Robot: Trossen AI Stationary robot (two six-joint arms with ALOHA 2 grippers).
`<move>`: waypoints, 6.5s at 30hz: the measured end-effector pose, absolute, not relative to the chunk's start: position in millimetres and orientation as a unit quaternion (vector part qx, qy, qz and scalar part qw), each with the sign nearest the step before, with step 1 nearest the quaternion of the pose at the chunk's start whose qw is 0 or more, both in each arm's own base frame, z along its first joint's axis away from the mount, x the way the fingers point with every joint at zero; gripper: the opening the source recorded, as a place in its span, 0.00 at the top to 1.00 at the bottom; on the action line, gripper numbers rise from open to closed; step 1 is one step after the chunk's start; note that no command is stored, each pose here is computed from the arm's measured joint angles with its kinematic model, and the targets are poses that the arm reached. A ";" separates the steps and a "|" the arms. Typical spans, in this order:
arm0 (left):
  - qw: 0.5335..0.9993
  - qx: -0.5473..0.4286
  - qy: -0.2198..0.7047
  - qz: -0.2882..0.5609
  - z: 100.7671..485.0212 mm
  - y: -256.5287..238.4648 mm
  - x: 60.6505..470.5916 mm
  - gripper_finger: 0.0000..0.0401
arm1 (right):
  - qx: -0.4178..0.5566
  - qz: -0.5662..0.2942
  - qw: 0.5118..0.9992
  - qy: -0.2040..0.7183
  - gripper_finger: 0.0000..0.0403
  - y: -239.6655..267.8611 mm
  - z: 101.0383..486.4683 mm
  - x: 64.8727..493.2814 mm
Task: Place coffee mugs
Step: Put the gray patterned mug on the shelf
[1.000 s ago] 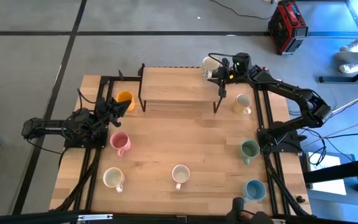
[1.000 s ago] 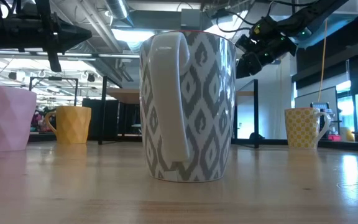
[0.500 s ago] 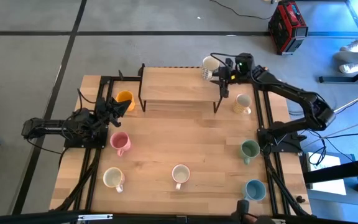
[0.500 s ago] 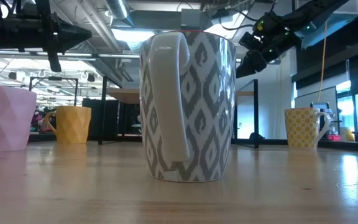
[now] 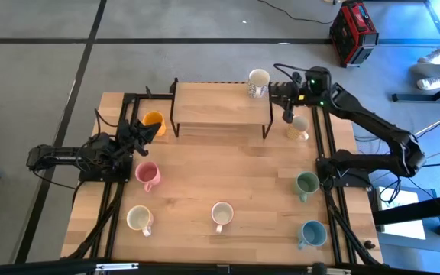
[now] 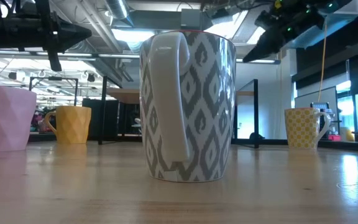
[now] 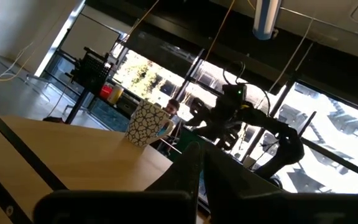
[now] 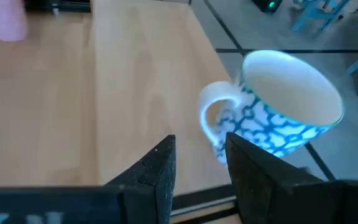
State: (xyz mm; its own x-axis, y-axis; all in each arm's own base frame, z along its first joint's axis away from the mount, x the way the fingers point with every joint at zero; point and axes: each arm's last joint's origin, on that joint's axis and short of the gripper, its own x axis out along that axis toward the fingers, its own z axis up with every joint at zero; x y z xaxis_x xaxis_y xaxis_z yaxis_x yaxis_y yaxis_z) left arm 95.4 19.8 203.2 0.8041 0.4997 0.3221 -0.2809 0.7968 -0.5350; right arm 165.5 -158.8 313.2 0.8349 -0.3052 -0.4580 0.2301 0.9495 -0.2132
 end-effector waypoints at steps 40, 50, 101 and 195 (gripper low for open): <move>0.950 -0.245 -0.192 0.039 203.3 9.4 99.2 0.97 | 0.148 -0.009 0.954 0.262 0.67 87.7 289.8 249.8; 0.951 -0.234 -0.195 0.054 203.2 10.2 99.0 0.97 | 0.170 0.023 0.955 0.243 0.67 141.8 271.1 257.7; 0.956 -0.235 -0.162 0.072 196.4 10.9 101.1 0.97 | 0.139 -0.122 0.943 0.276 0.67 281.9 143.0 345.6; 0.961 -0.242 -0.117 0.061 188.5 9.8 103.3 0.97 | 0.061 -0.144 0.968 0.197 1.00 248.2 190.5 369.5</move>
State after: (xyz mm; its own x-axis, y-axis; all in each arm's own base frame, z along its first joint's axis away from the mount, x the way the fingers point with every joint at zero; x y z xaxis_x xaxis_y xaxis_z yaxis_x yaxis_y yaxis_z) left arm 103.3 9.8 188.5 0.9653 0.1733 0.1953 -0.0604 0.8759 -0.4786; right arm 369.5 248.2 190.5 0.8809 -0.2551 -0.3986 0.3032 0.9510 0.0613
